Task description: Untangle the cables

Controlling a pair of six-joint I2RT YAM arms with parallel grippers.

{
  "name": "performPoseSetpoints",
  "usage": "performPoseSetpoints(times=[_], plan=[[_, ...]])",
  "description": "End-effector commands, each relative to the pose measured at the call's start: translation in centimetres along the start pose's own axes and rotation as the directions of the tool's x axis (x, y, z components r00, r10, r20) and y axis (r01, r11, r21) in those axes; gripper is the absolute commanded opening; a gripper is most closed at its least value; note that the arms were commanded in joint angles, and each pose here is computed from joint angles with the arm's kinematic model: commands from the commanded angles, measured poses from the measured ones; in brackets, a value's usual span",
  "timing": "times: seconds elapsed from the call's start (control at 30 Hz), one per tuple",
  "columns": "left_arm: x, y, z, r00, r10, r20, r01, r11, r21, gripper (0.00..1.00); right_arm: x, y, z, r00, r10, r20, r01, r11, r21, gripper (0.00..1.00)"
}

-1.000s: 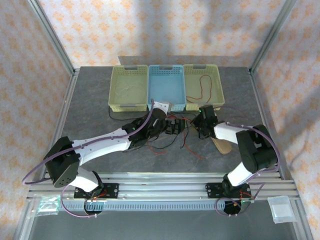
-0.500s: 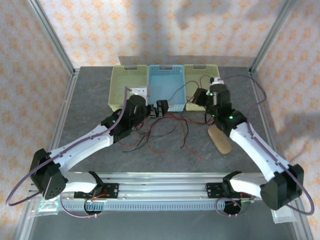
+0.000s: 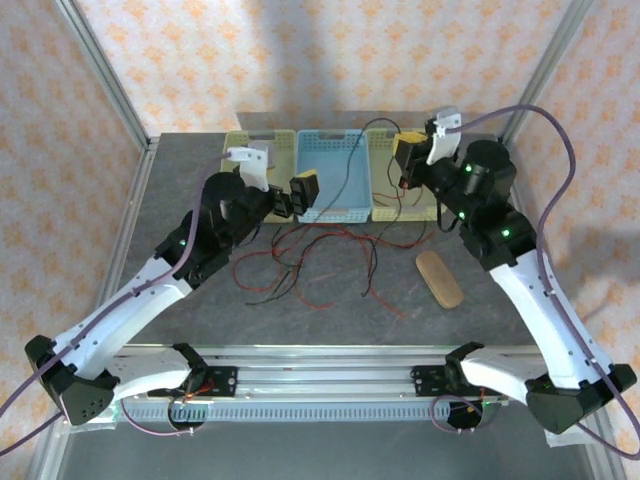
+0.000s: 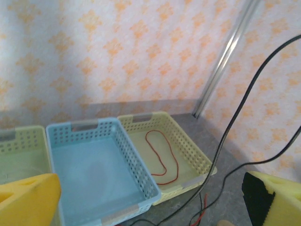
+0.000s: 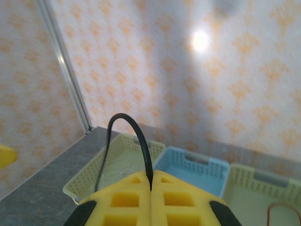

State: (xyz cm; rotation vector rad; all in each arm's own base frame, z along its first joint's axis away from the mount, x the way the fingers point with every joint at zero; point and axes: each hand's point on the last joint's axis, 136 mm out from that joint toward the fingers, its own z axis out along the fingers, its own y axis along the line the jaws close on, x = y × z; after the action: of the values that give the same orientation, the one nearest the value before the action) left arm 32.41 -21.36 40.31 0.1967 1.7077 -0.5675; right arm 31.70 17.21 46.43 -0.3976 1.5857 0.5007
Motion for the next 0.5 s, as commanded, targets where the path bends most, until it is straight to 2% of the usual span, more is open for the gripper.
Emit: performPoseSetpoints(times=[0.0,0.1,0.2,0.33,0.47], plan=[[-2.9,-2.7,-1.4,0.995,0.092,0.022,-0.095,0.986,0.138,0.99,-2.3,2.5,-1.0,0.995,-0.095,0.041,0.1,0.987,-0.125,0.0],[-4.3,-5.3,-1.9,0.992,0.118,0.038,-0.124,0.957,0.263,0.99,-3.7,4.2,-1.6,0.993,-0.1,0.063,0.111,0.97,-0.215,0.0],[-6.0,-7.0,-2.5,0.991,0.11,0.075,-0.129,0.932,0.339,0.92,-5.3,5.3,-2.4,0.991,-0.079,0.105,0.105,0.957,-0.272,0.0],[-7.4,-9.1,-3.2,0.99,0.087,0.111,-0.128,0.89,0.439,0.92,-7.8,6.2,-3.4,0.987,-0.015,0.157,0.064,0.948,-0.311,0.0],[-7.3,-10.4,-3.1,0.99,0.077,0.117,-0.126,0.851,0.509,0.94,-9.0,7.1,-3.7,0.982,0.037,0.185,0.035,0.928,-0.371,0.0]])
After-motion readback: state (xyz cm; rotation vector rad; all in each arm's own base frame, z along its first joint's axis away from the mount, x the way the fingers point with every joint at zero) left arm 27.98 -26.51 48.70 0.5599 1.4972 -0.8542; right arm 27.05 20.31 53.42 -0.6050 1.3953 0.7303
